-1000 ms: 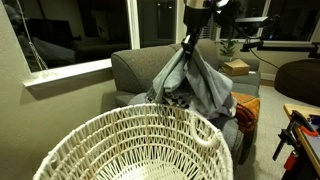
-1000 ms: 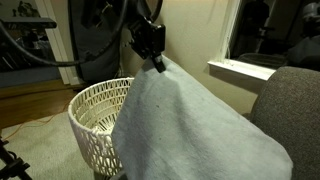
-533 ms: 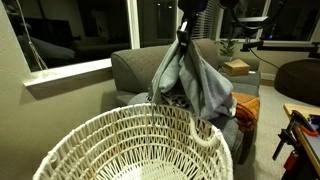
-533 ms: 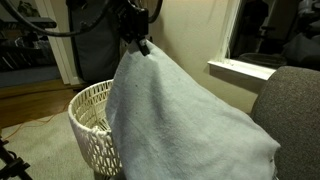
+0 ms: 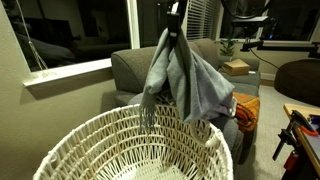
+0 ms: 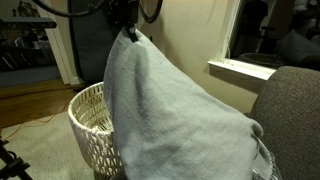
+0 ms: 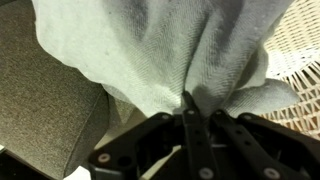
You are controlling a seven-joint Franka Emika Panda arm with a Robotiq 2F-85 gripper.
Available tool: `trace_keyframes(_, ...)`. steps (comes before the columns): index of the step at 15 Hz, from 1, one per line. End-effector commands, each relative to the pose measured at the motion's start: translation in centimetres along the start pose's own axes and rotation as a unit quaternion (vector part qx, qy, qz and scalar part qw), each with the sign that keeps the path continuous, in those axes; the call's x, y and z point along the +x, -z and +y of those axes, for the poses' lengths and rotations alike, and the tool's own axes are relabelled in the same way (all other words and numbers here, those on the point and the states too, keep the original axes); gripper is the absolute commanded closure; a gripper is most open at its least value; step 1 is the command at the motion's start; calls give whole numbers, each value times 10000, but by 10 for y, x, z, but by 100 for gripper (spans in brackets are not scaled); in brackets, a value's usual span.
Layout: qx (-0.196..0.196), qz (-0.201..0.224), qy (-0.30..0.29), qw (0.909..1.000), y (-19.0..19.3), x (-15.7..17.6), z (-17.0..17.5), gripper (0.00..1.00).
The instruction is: Pick up the grey fabric and place it in the basket.
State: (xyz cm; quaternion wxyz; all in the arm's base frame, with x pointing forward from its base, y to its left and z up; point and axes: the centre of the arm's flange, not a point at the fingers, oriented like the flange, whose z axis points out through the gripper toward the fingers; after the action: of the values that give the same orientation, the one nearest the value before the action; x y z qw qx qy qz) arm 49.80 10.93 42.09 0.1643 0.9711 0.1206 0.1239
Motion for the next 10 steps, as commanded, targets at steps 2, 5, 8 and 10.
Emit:
trace_keyframes(2,301,-50,520,9982,37,12,-23,97)
trace_keyframes(5,377,-87,831,9958,47,15,-46,97)
trace_keyframes(8,386,-71,1102,9931,60,20,-69,97)
trace_keyframes(10,372,-33,1275,9911,69,24,-82,97)
